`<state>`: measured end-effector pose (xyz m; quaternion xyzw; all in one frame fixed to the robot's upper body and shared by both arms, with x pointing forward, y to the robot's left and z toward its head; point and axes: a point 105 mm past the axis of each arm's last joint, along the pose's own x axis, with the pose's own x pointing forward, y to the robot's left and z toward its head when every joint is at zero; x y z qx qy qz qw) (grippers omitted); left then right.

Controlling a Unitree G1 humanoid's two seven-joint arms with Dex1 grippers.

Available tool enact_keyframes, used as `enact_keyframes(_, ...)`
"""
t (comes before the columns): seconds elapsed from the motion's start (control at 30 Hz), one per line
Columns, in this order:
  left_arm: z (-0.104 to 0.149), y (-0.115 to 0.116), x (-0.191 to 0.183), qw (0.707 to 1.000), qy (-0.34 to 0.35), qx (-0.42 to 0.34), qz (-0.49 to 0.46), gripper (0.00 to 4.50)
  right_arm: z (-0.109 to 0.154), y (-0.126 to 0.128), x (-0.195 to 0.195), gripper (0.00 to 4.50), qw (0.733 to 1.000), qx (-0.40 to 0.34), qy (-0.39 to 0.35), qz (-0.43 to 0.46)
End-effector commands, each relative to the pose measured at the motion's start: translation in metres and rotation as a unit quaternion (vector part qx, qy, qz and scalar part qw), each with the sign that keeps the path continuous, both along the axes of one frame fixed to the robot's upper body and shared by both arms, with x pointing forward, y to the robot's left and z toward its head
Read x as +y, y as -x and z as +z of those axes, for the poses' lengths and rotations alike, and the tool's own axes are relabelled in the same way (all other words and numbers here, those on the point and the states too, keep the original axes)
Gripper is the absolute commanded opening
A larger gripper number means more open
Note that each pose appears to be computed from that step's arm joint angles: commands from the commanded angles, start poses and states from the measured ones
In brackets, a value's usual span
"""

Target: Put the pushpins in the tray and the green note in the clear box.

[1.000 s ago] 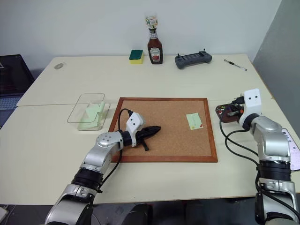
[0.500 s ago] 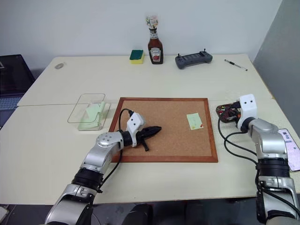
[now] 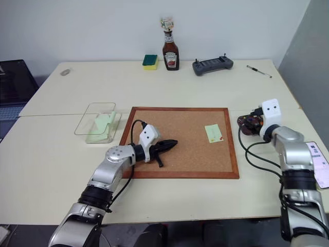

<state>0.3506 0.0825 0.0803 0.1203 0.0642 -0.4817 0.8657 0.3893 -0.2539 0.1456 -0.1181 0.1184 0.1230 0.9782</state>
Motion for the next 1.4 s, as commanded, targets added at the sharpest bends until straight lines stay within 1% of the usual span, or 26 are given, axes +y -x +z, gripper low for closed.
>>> enact_keyframes(0.03, -0.028, 0.012, 0.004, 0.998, -0.029, 0.051, -0.009, 0.00, 0.019, 0.025, 0.023, 3.69, 0.994, -0.016, -0.014, 0.109)
enact_keyframes(0.13, -0.028, 0.011, 0.004, 0.998, -0.029, 0.051, -0.011, 0.00, 0.016, 0.041, 0.044, 3.69, 0.985, -0.002, -0.029, 0.172)
enact_keyframes(0.27, -0.027, 0.010, 0.002, 0.998, -0.030, 0.050, -0.013, 0.00, 0.006, 0.047, 0.064, 3.69, 0.978, 0.014, -0.034, 0.204)
enact_keyframes(0.47, -0.027, 0.009, 0.002, 0.998, -0.030, 0.048, -0.013, 0.00, -0.010, 0.038, 0.080, 3.69, 0.978, 0.017, -0.033, 0.206)
enact_keyframes(0.6, -0.026, 0.008, 0.002, 0.998, -0.030, 0.047, -0.011, 0.00, -0.022, 0.034, 0.083, 3.69, 0.977, 0.023, -0.004, 0.212)
enact_keyframes(0.77, -0.025, 0.007, 0.005, 0.998, -0.031, 0.044, -0.008, 0.00, -0.029, 0.033, 0.082, 3.69, 0.975, 0.026, 0.018, 0.220)
enact_keyframes(0.83, -0.025, 0.007, 0.005, 0.999, -0.031, 0.044, -0.007, 0.00, -0.031, 0.033, 0.082, 3.33, 0.974, 0.027, 0.024, 0.222)
enact_keyframes(0.87, -0.025, 0.007, 0.005, 0.999, -0.031, 0.044, -0.007, 0.00, -0.032, 0.033, 0.082, 3.28, 0.975, 0.026, 0.027, 0.221)
enact_keyframes(0.93, -0.025, 0.007, 0.005, 0.999, -0.031, 0.043, -0.006, 0.00, -0.032, 0.032, 0.081, 2.83, 0.975, 0.025, 0.029, 0.219)
enact_keyframes(1.03, -0.025, 0.007, 0.005, 0.999, -0.031, 0.043, -0.006, 0.00, -0.032, 0.031, 0.081, 2.33, 0.975, 0.023, 0.029, 0.218)
enact_keyframes(1.2, -0.025, 0.008, 0.006, 0.998, -0.034, 0.043, -0.007, 0.00, -0.032, 0.029, 0.078, 1.24, 0.976, 0.020, 0.036, 0.215)
enact_keyframes(1.4, -0.026, 0.007, 0.006, 0.998, -0.036, 0.043, -0.008, 0.00, -0.027, 0.028, 0.077, 0.06, 0.976, 0.012, 0.039, 0.216)
